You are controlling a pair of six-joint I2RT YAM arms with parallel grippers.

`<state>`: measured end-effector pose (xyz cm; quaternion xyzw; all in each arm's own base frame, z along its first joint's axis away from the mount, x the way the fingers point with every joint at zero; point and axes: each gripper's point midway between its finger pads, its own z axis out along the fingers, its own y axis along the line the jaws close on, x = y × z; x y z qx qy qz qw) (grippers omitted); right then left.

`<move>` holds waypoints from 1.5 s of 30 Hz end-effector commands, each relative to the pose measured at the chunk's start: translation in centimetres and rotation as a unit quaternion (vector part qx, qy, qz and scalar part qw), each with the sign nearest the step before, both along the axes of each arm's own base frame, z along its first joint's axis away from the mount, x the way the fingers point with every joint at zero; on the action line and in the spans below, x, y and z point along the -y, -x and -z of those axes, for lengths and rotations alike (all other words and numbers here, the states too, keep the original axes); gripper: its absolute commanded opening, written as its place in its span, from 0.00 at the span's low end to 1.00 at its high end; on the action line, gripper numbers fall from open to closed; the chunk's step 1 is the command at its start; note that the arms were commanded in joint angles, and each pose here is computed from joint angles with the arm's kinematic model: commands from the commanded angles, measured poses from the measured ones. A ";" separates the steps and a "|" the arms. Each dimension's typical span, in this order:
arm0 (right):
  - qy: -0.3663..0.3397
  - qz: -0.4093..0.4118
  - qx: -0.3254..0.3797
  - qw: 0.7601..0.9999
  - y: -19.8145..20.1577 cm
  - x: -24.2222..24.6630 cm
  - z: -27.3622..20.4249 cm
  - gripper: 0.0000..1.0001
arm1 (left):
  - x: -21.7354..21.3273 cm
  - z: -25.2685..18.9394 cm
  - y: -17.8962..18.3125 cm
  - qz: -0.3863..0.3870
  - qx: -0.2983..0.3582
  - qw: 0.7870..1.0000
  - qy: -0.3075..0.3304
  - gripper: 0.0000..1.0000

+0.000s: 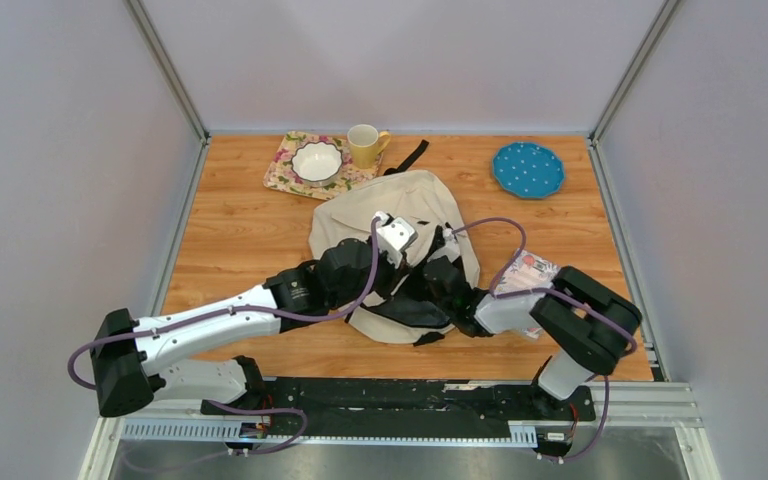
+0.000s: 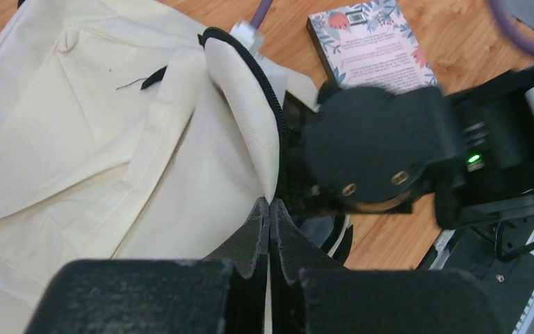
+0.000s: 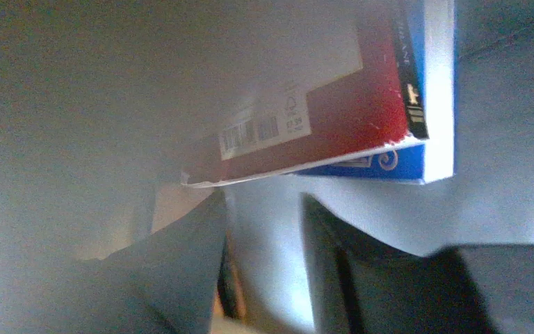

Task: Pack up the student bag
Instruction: Adjust the book in the student bag, then pick up the book from the center of the board.

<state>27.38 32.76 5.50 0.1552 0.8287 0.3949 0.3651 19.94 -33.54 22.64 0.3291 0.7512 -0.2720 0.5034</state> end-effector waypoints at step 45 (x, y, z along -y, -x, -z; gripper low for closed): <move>0.157 0.305 -0.166 0.924 6.1 33.4 -8.1 0.96 | 13.0 0.2 1.5 0.188 -0.103 0.974 0.068 0.77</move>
